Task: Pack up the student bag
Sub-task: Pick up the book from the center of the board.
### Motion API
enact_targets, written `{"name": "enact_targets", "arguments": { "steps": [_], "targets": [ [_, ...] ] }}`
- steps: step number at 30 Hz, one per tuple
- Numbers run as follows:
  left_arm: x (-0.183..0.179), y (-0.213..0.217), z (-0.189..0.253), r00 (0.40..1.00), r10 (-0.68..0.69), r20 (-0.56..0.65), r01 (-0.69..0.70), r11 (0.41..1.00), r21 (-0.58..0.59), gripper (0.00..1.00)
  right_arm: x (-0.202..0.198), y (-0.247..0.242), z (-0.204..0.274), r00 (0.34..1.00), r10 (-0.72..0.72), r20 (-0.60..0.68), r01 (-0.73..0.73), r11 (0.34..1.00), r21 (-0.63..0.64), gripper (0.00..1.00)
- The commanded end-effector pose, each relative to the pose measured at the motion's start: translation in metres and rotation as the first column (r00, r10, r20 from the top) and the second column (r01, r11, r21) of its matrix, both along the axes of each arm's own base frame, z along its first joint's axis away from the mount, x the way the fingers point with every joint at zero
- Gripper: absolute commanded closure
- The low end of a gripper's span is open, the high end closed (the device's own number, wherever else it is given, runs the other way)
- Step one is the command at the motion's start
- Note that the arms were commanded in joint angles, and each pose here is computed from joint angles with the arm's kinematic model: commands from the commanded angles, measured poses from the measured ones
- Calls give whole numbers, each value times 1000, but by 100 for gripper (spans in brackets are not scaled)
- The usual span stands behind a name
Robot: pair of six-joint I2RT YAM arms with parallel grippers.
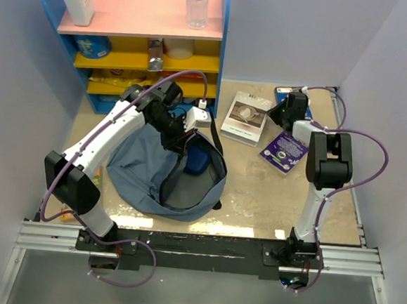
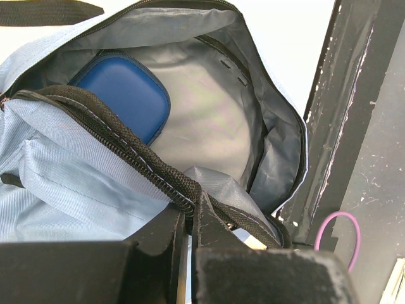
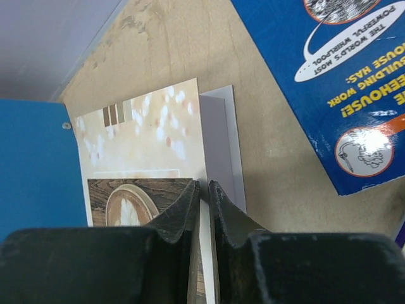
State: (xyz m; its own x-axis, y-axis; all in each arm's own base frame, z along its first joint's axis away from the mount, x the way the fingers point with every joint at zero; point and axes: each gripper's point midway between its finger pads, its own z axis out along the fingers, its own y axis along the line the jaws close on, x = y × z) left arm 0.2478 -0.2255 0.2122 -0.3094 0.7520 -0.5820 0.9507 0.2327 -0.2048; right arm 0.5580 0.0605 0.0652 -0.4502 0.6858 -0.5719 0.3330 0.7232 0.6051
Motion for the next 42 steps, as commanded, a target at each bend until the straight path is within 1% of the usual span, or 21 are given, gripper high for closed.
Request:
{"name": "enact_targets", "arguments": {
  "steps": [1, 3, 7, 9, 12, 16, 18, 20, 25, 28, 31, 32, 33, 40, 42],
  "targets": [
    [-1, -7, 6, 999, -34, 19, 35, 999, -39, 100, -4, 23, 14, 997, 58, 45, -59, 998, 32, 90],
    [-2, -7, 7, 999, -36, 21, 37, 999, -40, 100, -6, 30, 15, 996, 73, 46, -75, 996, 39, 93],
    [-3, -5, 7, 999, -34, 27, 35, 999, -38, 100, -10, 50, 19, 992, 112, 55, -115, 992, 48, 96],
    [-3, -5, 8, 999, -36, 29, 37, 999, -38, 100, -14, 59, 21, 990, 125, 59, -128, 990, 50, 100],
    [-4, -4, 8, 999, -37, 30, 38, 999, -38, 100, -22, 80, 29, 986, 151, 77, -156, 986, 58, 100],
    [-5, -2, 9, 999, -37, 39, 38, 999, -36, 100, -29, 90, 36, 984, 149, 99, -158, 984, 87, 100],
    [-6, -2, 9, 999, -36, 38, 38, 999, -37, 100, -32, 91, 27, 987, 144, 76, -151, 984, 97, 90],
    [-7, -2, 9, 999, -39, 36, 40, 998, -39, 100, -35, 94, 20, 988, 142, 64, -150, 981, 127, 82],
    [-9, -1, 9, 998, -42, 38, 43, 998, -37, 100, -41, 99, 17, 987, 138, 83, -150, 974, 168, 81],
    [-9, 0, 8, 998, -41, 37, 42, 999, -35, 100, -43, 101, 19, 986, 135, 101, -152, 971, 186, 84],
    [-9, -1, 7, 998, -42, 37, 43, 998, -36, 100, -45, 102, 22, 985, 133, 115, -154, 967, 205, 93],
    [-9, -1, 7, 999, -40, 36, 41, 999, -35, 100, -45, 101, 24, 985, 130, 118, -152, 967, 204, 99],
    [-9, 0, 7, 999, -39, 37, 41, 999, -33, 100, -45, 101, 26, 984, 126, 124, -149, 968, 202, 100],
    [-7, -2, 8, 999, -32, 34, 33, 999, -37, 100, -58, 88, 72, 975, 112, 190, -139, 981, 137, 100],
    [-6, -2, 10, 999, -28, 39, 29, 999, -36, 100, -62, 87, 102, 963, 112, 243, -147, 981, 130, 100]
  ]
}}
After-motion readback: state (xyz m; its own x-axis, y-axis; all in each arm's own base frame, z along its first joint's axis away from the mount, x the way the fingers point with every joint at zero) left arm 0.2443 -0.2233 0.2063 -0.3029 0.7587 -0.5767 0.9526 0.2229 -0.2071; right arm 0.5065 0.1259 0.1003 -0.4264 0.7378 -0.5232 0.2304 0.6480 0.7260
